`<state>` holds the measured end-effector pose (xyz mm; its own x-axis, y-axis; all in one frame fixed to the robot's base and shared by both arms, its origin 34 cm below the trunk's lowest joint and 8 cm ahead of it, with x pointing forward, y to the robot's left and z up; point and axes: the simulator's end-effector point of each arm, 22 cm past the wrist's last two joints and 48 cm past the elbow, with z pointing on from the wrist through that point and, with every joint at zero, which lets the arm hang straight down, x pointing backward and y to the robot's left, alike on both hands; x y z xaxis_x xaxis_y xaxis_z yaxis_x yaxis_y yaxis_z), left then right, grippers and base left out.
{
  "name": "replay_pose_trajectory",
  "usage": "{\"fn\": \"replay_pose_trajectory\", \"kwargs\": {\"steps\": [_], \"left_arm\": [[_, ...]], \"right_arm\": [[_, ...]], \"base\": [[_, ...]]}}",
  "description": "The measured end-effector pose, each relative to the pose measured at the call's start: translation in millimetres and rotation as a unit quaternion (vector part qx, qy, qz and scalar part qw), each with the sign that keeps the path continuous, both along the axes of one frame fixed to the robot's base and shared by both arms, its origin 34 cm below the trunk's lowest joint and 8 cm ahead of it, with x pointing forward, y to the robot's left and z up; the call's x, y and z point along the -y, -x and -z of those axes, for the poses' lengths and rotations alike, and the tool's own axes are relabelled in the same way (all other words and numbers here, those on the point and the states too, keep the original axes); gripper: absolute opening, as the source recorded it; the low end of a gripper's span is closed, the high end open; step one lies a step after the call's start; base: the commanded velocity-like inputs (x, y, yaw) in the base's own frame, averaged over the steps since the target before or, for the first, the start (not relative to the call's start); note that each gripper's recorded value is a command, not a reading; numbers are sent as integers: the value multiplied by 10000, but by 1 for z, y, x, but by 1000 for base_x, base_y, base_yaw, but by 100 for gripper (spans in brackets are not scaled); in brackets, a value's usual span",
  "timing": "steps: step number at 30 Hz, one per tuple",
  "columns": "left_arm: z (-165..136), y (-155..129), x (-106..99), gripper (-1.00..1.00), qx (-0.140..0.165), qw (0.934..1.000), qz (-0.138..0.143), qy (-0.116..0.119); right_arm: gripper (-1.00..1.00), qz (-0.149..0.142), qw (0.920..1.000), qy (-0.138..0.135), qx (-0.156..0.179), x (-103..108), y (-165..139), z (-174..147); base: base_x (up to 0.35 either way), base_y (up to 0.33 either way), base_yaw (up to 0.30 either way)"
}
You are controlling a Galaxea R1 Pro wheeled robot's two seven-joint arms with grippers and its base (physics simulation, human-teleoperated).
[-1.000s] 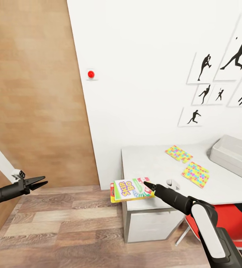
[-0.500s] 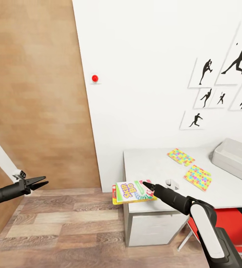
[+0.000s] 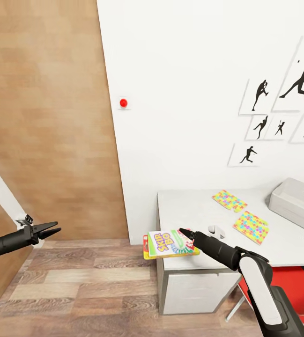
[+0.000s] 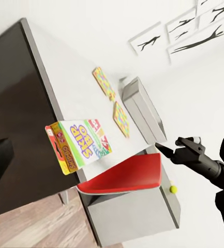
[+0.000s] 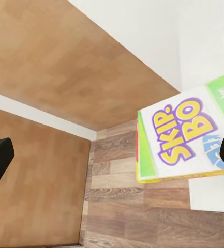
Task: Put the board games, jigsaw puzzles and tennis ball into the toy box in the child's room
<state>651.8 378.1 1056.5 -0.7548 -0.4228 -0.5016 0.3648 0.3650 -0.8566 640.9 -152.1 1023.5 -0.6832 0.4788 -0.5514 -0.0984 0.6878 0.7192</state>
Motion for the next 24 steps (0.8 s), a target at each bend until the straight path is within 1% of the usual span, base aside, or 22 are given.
{"fn": "replay_pose_trajectory", "kwargs": {"steps": [7, 10, 15, 18, 24], "left_arm": [[-2, 0, 0, 100, 10, 10000, 2, 2], [-3, 0, 0, 100, 22, 10000, 1, 3], [-6, 1, 1, 100, 50, 10000, 5, 5], [-7, 1, 1, 100, 68, 10000, 6, 6], [-10, 1, 1, 100, 86, 10000, 4, 8]], "right_arm": [[100, 11, 10000, 1, 16, 1, 0, -2], [100, 19, 10000, 6, 29, 2, 0, -3], [100, 21, 10000, 0, 55, 2, 0, -6], [100, 24, 10000, 5, 72, 3, 0, -8], [100, 25, 10000, 8, 92, 3, 0, -10]], "base": [[154, 145, -33], [153, 76, -137], [54, 21, -175], [16, -50, -187], [17, -199, -82]]}}
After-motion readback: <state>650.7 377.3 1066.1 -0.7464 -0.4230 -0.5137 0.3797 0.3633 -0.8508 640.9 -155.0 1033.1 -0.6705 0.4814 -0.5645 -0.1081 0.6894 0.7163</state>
